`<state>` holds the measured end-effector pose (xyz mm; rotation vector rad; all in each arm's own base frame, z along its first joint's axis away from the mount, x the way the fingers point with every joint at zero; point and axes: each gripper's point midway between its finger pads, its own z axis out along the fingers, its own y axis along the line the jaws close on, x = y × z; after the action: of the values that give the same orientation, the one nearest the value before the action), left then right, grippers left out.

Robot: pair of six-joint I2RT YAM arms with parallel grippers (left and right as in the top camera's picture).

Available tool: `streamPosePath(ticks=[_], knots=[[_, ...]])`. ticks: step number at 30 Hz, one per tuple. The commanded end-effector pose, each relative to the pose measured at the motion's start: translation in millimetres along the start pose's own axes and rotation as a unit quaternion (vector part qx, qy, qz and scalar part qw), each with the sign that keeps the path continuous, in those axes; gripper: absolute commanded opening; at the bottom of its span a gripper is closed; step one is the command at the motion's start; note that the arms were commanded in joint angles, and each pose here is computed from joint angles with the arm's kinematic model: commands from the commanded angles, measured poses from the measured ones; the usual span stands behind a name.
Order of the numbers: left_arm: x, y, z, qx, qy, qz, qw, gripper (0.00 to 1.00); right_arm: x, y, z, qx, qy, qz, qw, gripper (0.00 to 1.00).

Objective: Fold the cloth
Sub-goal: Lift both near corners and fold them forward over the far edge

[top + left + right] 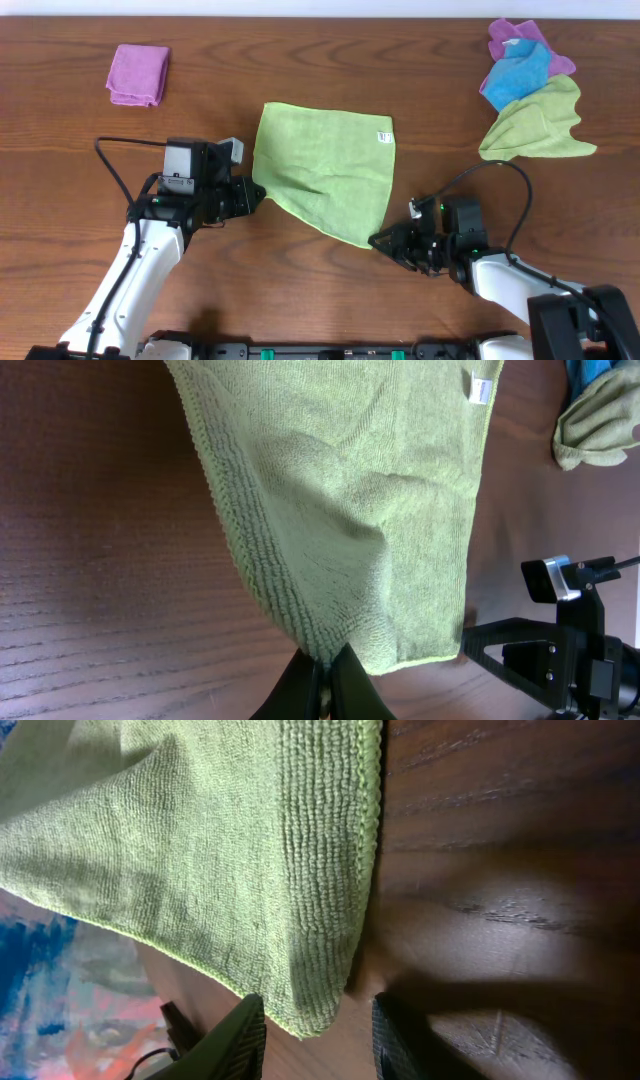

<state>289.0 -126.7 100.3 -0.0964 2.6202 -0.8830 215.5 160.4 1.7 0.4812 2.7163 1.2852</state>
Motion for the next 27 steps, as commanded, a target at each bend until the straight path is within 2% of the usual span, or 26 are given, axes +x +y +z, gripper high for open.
streamPosePath(ticks=[1, 11, 14, 15, 16, 17, 22, 27], knots=[[-6, -4, -5, 0.002, -0.009, 0.015, 1.000, 0.06, 1, -43, 4, 0.095, -0.030, 0.018, 0.995, 0.34], [-6, -4, -5, 0.003, -0.009, 0.015, 1.000, 0.06, -1, -32, 10, 0.085, -0.035, 0.010, 0.996, 0.29], [-6, -4, -5, 0.003, -0.009, 0.014, 1.000, 0.06, -1, -31, 10, 0.084, -0.035, 0.009, 0.996, 0.19], [-6, -4, -5, 0.003, -0.009, 0.014, 1.000, 0.05, -1, -32, 10, 0.085, -0.036, 0.010, 0.996, 0.15], [-6, -4, -5, 0.003, -0.009, 0.014, 1.000, 0.06, -1, -32, 10, 0.086, -0.036, 0.010, 0.996, 0.04], [-6, -4, -5, 0.003, -0.009, 0.014, 1.000, 0.06, -1, -32, 10, 0.085, -0.036, 0.010, 0.996, 0.01], [-3, -3, -5, 0.001, -0.002, 0.010, 1.000, 0.06, -6, -10, 5, 0.067, -0.029, -0.010, 0.997, 0.01], [9, -2, -9, -0.006, 0.017, -0.001, 1.000, 0.06, -38, 20, -22, 0.118, -0.069, -0.069, 0.988, 0.02]])
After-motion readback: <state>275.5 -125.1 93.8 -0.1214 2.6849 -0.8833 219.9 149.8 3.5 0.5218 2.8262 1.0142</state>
